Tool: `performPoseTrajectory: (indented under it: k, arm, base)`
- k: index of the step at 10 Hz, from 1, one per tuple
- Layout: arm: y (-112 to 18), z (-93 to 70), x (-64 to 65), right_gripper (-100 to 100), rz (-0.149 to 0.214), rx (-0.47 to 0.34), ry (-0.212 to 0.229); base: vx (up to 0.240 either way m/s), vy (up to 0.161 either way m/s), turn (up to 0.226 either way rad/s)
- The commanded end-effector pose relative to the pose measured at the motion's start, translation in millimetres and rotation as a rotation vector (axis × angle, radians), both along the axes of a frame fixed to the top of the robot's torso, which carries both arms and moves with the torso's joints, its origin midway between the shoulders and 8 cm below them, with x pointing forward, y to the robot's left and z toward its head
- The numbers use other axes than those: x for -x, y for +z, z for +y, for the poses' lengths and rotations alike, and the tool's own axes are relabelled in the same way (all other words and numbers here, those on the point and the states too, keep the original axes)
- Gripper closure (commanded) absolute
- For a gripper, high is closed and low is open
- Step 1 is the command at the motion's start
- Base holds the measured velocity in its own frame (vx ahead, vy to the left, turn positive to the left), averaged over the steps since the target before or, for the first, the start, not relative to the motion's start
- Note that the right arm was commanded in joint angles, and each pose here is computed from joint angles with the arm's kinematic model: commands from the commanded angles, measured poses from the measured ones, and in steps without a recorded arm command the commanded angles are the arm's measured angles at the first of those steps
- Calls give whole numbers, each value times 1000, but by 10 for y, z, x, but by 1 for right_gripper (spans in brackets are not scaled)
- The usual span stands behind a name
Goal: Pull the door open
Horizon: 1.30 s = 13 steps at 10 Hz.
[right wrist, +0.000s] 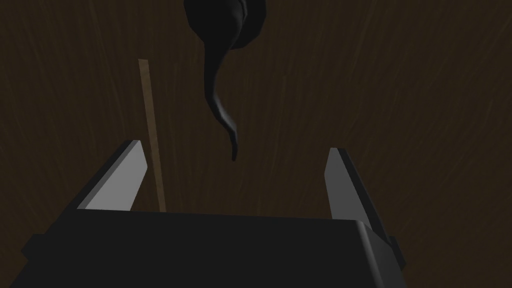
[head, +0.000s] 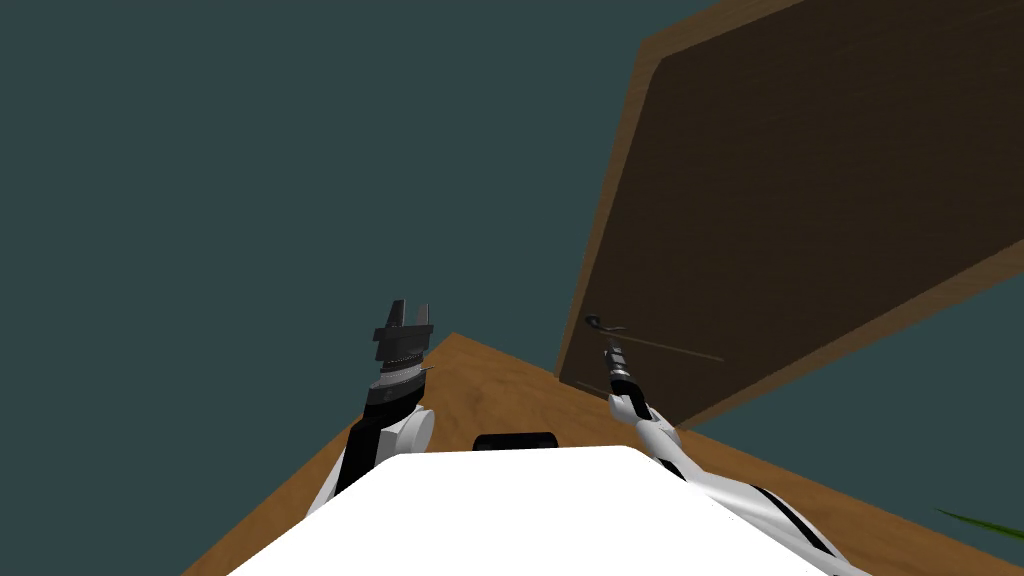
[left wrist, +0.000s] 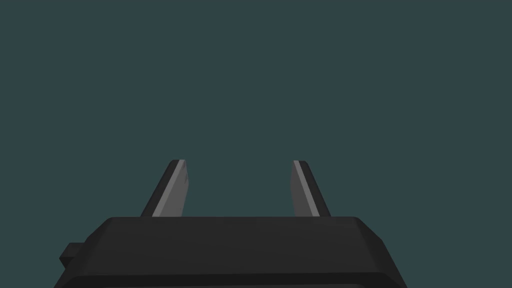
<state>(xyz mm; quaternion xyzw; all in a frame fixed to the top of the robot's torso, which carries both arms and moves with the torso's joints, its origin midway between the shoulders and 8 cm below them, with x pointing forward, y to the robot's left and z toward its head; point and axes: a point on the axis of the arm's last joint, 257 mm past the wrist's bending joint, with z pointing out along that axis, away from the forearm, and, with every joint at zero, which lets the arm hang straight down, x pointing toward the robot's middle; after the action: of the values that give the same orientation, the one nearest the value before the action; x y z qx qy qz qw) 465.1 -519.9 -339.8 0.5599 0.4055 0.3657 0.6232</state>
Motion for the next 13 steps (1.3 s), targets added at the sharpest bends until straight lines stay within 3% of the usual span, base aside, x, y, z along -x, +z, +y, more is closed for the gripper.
performPoseTrajectory:
  k: [1, 5, 7, 13]
  arm:
    - [-46, -56, 19, -100, 13, -4, -14]
    - [-149, -184, 78, -100, 42, -13, -46]
    - [-137, -169, 76, -100, 39, -12, -46]
    - [-149, -208, 101, -100, 42, -14, -59]
  base:
    - [45, -40, 78]
    - [46, -38, 68]
    - [58, -41, 16]
    - [186, -113, 26]
